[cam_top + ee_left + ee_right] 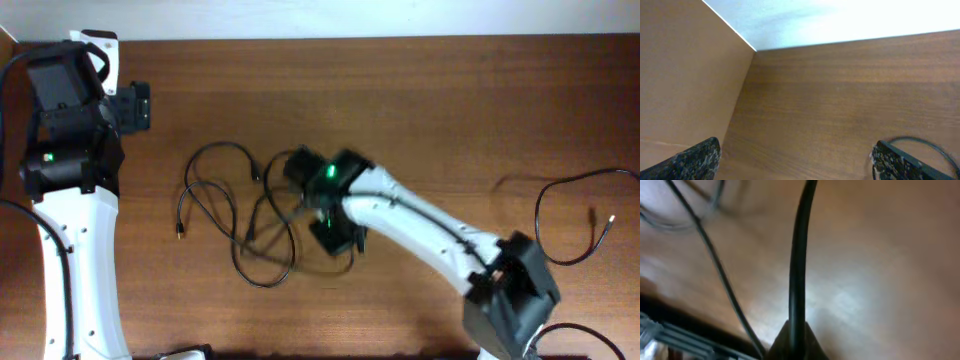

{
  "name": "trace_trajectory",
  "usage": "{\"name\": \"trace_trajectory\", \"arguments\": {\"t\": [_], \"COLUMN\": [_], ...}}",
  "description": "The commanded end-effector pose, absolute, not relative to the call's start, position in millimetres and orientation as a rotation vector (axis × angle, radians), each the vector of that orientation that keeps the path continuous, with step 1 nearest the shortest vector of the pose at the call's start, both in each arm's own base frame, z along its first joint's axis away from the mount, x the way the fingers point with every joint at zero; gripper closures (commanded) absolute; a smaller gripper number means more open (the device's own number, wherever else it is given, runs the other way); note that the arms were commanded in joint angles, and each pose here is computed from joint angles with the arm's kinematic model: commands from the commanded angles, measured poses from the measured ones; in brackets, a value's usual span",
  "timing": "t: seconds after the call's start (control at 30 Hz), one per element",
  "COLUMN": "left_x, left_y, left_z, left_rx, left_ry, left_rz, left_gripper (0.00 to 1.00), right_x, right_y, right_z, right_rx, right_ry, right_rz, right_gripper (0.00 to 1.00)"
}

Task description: Untangle cables

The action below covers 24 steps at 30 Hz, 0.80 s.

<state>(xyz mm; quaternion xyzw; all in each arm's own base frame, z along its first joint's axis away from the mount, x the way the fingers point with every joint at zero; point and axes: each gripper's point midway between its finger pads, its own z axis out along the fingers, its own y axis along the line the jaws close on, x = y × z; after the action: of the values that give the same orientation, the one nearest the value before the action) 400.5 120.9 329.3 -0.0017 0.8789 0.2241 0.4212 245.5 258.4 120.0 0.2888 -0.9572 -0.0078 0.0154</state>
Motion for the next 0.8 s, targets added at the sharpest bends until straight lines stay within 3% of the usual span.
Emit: {"name": "trace_trajectory", "arguments": {"t": [0.0,0.07,0.13,0.2,0.3,0.43,0.53,0.67,0.7,0.77], "left_x": [400.6,401.3,400.1,400.2,400.1,399.8,399.5,397.2,398.1,399.3], "left_y": [111.7,108.7,108.5,108.5,108.5,108.5,108.4,104.2,99.8,93.3], "left_z": [333.6,332.9,331.0,331.1,331.0,330.6,330.1,324.7,323.7,322.4], "left_rx": [0.012,0.022,0.023,0.023,0.024,0.024,0.025,0.04,0.056,0.079], "left_ry": [2.187,2.188,2.197,2.197,2.197,2.199,2.202,2.226,2.227,2.227], "left_rz": [0.494,0.475,0.473,0.474,0.474,0.474,0.473,0.447,0.417,0.374], "left_gripper": [0.02,0.02,0.02,0.02,0.02,0.02,0.02,0.02,0.02,0.02], "right_x": [328.2,367.7,380.2,366.5,338.3,295.8,290.4,308.8,312.4,318.3], "right_y": [227.1,164.2,87.8,-42.9,-167.3,-272.5,-300.5,-294.2,-290.3,-281.5], "right_z": [260.1,361.9,418.1,454.6,453.4,415.9,391.2,378.3,378.2,377.2], "right_rx": [0.685,0.435,0.077,-0.646,-1.305,-1.848,-1.854,-1.732,-1.692,-1.608], "right_ry": [-3.418,-3.743,-3.943,-3.998,-3.842,-3.529,-3.472,-3.485,-3.505,-3.534], "right_rz": [-0.108,-0.174,-0.107,0.116,0.092,-0.124,-0.587,-0.693,-0.695,-0.702], "right_gripper": [0.96,0.96,0.96,0.96,0.96,0.96,0.96,0.96,0.82,0.39]}}
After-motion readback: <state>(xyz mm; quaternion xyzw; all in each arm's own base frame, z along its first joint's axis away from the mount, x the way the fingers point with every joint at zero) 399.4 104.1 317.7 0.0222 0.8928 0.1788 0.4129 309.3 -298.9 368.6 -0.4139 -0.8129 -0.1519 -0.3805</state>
